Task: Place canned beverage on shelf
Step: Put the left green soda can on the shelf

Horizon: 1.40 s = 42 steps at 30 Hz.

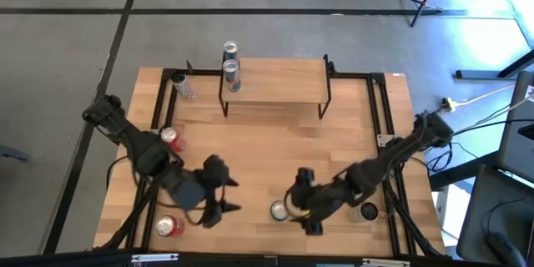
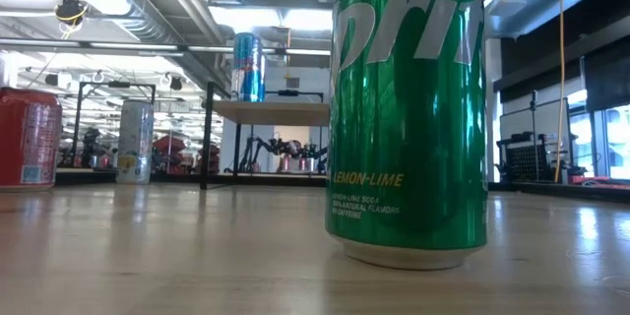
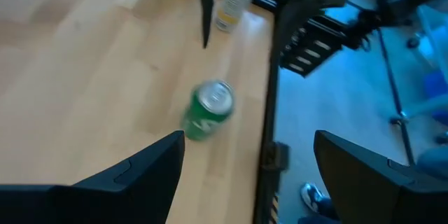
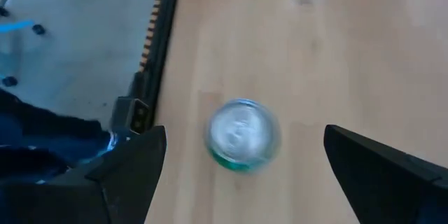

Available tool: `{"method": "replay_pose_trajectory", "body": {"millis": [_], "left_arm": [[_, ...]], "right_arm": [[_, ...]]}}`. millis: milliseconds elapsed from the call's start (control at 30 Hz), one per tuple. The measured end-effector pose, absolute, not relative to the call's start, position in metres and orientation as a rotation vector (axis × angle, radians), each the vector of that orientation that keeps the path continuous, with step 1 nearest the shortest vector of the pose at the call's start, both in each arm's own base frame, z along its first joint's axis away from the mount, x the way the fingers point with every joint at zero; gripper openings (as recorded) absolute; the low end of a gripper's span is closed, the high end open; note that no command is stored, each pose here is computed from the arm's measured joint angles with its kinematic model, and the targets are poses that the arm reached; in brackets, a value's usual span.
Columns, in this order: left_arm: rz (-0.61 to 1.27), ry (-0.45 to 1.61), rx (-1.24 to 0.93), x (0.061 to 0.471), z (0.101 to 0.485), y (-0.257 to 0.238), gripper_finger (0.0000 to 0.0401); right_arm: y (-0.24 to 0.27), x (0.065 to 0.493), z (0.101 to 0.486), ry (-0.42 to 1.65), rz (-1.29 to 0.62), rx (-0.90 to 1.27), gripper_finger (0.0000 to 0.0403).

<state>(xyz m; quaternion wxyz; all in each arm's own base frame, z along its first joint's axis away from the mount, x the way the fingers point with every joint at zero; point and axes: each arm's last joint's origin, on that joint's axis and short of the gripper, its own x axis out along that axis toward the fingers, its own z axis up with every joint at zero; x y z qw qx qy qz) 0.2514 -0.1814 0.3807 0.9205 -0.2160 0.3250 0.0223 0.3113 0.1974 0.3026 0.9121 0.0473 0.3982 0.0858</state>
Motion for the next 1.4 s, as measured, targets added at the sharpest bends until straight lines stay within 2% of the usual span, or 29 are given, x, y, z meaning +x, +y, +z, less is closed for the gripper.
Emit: {"method": "replay_pose_trajectory", "body": {"millis": [333,733,833,1033,1200,1400], "left_arm": [[-0.004,0.693,-0.423,0.217,0.378,-0.216,0.0304],[-0.079,0.727,-0.382,0.199,0.377,-0.232,0.0304],[-0.102,0.747,-0.404,0.199,0.377,-0.232,0.0304],[-0.126,0.762,-0.400,0.198,0.377,-0.233,0.0304],[-0.161,0.769,-0.388,0.188,0.388,-0.221,0.0304],[-0.187,0.720,-0.334,0.168,0.407,-0.200,0.0304]], "right_arm": [[0.212,0.342,0.246,0.903,0.094,0.138,0.0374],[0.215,0.353,0.218,0.953,0.055,0.133,0.0374],[0.216,0.355,0.212,0.958,0.049,0.131,0.0363],[0.216,0.355,0.212,0.958,0.047,0.134,0.0271],[0.213,0.356,0.220,0.975,0.034,0.148,0.0269],[0.192,0.378,0.269,0.921,-0.006,0.190,0.0269]]}}
